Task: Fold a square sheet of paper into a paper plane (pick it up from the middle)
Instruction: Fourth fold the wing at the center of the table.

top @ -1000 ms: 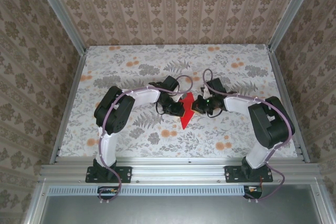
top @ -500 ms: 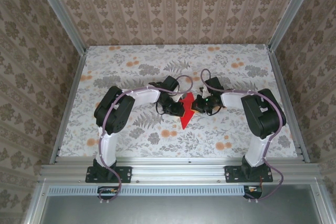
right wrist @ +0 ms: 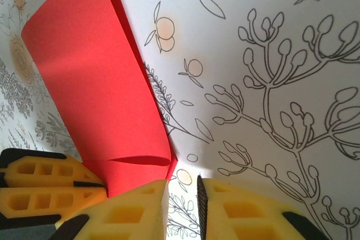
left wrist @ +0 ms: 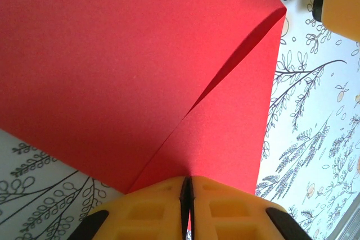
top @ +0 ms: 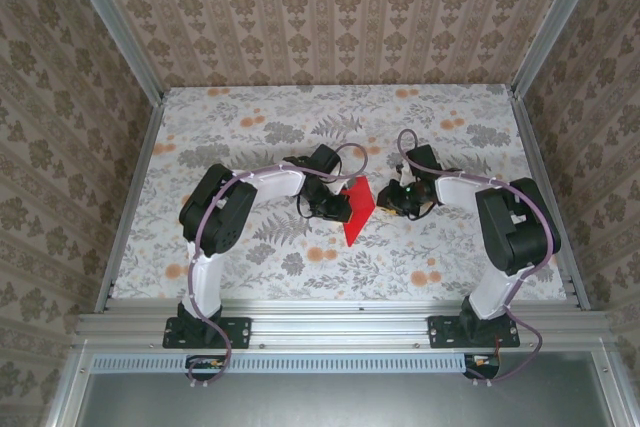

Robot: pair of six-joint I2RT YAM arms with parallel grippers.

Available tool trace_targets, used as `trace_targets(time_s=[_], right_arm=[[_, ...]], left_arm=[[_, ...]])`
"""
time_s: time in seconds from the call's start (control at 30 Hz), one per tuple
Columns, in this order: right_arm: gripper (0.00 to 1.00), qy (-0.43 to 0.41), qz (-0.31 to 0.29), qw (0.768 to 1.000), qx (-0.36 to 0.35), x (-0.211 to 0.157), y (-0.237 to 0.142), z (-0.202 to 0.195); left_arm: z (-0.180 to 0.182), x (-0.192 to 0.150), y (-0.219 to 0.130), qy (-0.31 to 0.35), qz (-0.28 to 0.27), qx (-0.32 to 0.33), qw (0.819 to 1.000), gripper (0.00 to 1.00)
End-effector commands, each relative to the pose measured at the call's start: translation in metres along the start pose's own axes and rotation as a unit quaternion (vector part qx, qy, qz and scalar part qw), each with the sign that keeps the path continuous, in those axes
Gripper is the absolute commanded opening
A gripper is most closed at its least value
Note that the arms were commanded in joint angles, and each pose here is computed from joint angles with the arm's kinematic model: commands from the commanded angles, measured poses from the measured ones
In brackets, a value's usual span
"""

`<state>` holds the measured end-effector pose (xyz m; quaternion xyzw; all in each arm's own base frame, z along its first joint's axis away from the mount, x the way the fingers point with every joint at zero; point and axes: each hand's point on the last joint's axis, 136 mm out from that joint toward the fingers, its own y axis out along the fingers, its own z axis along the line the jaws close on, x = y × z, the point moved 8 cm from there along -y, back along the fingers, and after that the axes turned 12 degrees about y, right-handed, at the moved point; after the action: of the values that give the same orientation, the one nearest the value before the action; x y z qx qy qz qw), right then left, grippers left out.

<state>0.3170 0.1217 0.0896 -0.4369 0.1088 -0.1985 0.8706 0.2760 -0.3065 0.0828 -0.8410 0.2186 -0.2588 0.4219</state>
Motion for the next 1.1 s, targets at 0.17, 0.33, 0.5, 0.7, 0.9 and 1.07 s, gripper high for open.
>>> trace_targets(time_s=[0.17,0.33,0.5,0.7,0.9,1.07], right_arm=[[0.26,-0.002,0.031,0.999,0.026,-0.007,0.012,0.01],[0.26,-0.001,0.037,0.999,0.021,-0.008,0.018,0.01],[0.25,-0.005,0.04,0.999,0.032,-0.008,0.018,0.015],[0.24,-0.006,0.039,0.998,0.043,-0.008,0.013,0.02],[0.23,-0.008,0.037,0.998,0.04,-0.011,0.009,0.02],[0.23,0.002,0.041,0.997,0.063,-0.012,0.012,0.021]], left_arm=[[0.03,-0.035,0.018,-0.035,0.085,0.067,0.993,0.13],[0.029,-0.035,0.017,-0.034,0.085,0.067,0.994,0.13],[0.029,-0.035,0.016,-0.034,0.086,0.067,0.993,0.13],[0.029,-0.036,0.016,-0.033,0.087,0.068,0.993,0.13],[0.029,-0.036,0.017,-0.034,0.088,0.068,0.993,0.13],[0.03,-0.035,0.017,-0.034,0.089,0.067,0.993,0.13]])
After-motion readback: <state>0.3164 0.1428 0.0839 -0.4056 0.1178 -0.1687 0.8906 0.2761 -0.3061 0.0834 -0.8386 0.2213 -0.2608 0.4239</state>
